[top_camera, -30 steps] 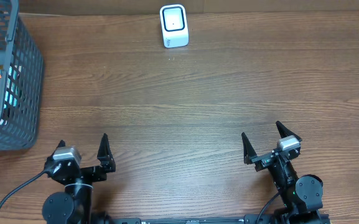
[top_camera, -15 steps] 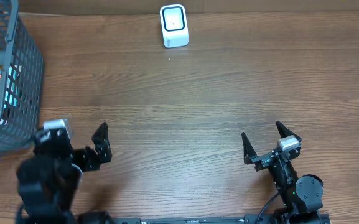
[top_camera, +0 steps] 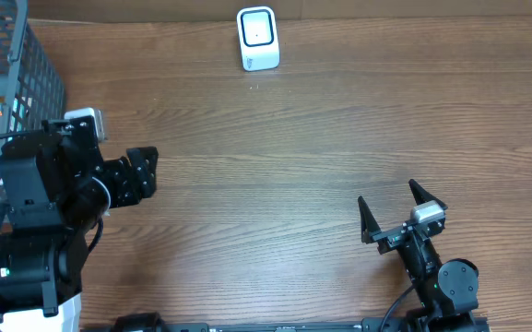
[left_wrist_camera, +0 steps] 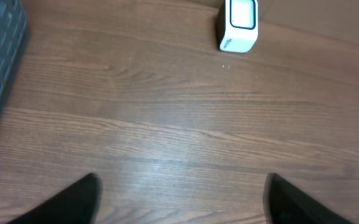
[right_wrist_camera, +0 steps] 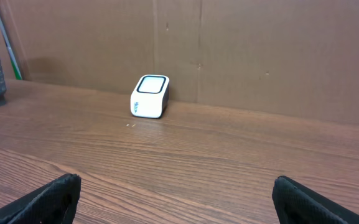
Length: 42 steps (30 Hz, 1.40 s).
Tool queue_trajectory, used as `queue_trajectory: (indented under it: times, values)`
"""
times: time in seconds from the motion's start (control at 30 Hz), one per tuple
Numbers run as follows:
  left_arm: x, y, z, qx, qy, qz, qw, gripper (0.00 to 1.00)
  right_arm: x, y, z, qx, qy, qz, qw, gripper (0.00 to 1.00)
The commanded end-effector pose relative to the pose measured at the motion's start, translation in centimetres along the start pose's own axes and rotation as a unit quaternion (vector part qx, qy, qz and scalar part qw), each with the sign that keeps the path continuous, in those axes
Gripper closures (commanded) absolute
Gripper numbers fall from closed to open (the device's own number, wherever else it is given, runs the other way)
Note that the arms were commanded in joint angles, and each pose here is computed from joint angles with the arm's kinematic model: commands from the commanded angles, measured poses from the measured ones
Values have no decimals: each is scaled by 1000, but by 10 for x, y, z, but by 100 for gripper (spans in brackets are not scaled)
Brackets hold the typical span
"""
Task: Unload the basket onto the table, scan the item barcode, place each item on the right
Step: 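Move the left gripper left and up over the grey basket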
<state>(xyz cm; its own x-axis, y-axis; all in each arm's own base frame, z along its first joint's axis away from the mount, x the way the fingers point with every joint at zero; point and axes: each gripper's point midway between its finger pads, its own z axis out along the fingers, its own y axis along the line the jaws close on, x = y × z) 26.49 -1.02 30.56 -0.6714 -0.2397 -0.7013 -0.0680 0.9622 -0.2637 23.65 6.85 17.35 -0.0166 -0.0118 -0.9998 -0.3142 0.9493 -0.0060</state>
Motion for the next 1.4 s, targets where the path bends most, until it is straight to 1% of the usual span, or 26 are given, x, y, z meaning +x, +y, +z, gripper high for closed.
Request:
queue_trajectory:
  times: [0.0,0.03,0.07,0.1,0.17,0.2,0.37,0.5,0.57,0.6,0.7,0.77,0.8,0.83,0.87,1.0,1.1,1.17,1.27,1.37]
  values:
    - [-16,-7,-13,10,-21,4,1000,57,1,-1,0,2,-3,1,1000,0]
    - [-20,-7,-15,6,-17,3,1000,68,1,-1,0,2,-3,1,1000,0]
    - [-22,-7,-16,3,-14,2,1000,71,1,-1,0,2,-3,1,1000,0]
    - [-28,-7,-19,-2,-5,0,1000,80,1,-1,0,2,-3,1,1000,0]
    - [-36,-6,-22,-16,11,-1,1000,93,1,-1,0,2,-3,1,1000,0]
    - [-39,-3,-24,-29,22,-3,999,96,1,-1,0,2,-3,1,1000,0]
    - [-47,10,-24,-80,83,4,993,95,1,-1,0,2,-3,1,1000,0]
    - [-47,19,-16,-106,118,5,987,78,1,-1,0,2,-3,1,1000,0]
    - [-48,28,-9,-128,125,7,984,75,1,-1,0,2,-3,1,1000,0]
    - [-49,32,-6,-139,126,8,982,71,1,-1,0,2,-3,1,1000,0]
    - [-56,42,4,-163,123,11,979,42,1,-1,0,2,-3,1,1000,0]
    - [-65,48,9,-175,109,9,979,18,1,-1,0,2,-3,1,1000,0]
    - [-70,51,10,-177,100,7,979,8,1,-1,0,2,-3,1,1000,0]
    - [-77,54,10,-180,85,0,980,3,1,-1,0,2,-3,1,1000,0]
    - [-83,58,10,-182,72,-4,981,0,1,-1,0,2,-3,1,1000,0]
    - [-122,82,0,-202,-8,-28,979,0,1,-1,0,2,-3,1,1000,0]
    - [-156,106,-15,-226,-78,-35,970,0,1,-1,0,2,-3,1,1000,0]
    - [-171,122,-25,-241,-113,-46,963,0,1,-1,0,2,-3,1,1000,0]
    - [-187,152,-41,-271,-153,-62,948,0,1,-1,0,2,-3,1,1000,0]
    - [-189,186,-55,-308,-160,-66,936,0,1,-1,0,2,-3,1,1000,0]
